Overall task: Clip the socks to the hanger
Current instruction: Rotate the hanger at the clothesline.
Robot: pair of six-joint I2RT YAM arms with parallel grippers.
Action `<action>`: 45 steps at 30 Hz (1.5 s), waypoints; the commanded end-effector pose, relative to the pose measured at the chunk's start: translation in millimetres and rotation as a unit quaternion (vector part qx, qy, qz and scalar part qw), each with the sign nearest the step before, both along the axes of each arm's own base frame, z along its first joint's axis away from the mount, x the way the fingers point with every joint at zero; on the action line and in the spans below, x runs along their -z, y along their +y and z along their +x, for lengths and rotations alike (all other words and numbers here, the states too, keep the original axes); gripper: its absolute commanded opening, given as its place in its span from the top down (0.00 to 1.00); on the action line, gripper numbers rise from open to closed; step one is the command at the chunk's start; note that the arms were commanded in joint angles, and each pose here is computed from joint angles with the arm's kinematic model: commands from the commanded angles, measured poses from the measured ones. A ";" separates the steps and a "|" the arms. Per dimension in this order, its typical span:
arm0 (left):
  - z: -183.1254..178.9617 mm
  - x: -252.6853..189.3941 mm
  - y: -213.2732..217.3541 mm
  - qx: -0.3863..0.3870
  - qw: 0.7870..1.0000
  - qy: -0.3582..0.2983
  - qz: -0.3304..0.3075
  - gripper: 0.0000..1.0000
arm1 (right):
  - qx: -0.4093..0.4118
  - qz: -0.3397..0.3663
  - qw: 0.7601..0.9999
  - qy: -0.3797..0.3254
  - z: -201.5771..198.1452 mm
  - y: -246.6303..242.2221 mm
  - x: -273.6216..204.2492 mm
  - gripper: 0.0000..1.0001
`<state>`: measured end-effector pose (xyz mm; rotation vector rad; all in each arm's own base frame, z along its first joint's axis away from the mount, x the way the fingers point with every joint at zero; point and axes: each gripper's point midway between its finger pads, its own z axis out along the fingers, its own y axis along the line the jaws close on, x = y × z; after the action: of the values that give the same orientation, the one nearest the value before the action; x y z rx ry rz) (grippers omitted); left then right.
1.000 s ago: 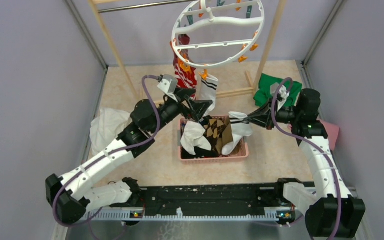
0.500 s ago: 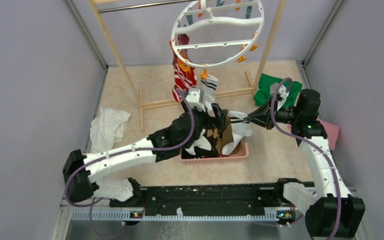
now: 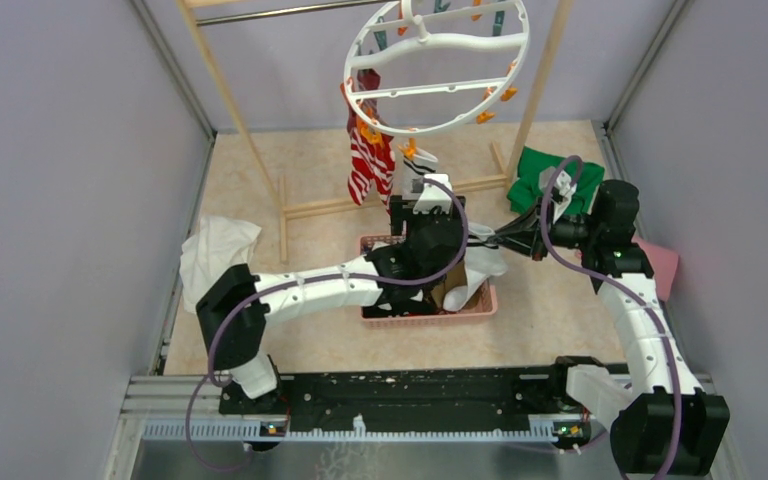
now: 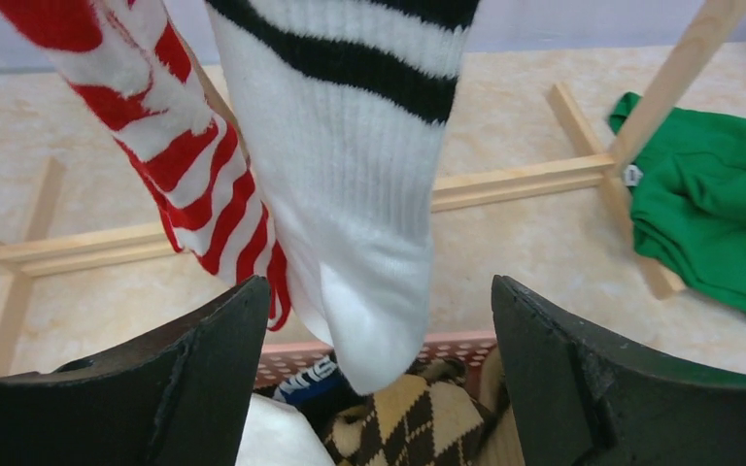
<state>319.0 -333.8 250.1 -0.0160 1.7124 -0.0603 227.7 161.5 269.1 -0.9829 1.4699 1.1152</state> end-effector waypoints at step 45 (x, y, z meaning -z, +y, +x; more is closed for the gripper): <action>111.1 -42.8 224.5 0.032 0.986 -0.048 -0.157 0.92 | -0.020 0.006 1.000 -0.016 -5.0 -0.3 -2.7 1.00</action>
<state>417.0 -109.4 264.5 -0.1746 1.6616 -0.2811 223.9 162.6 268.4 -0.9979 1.4565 1.1349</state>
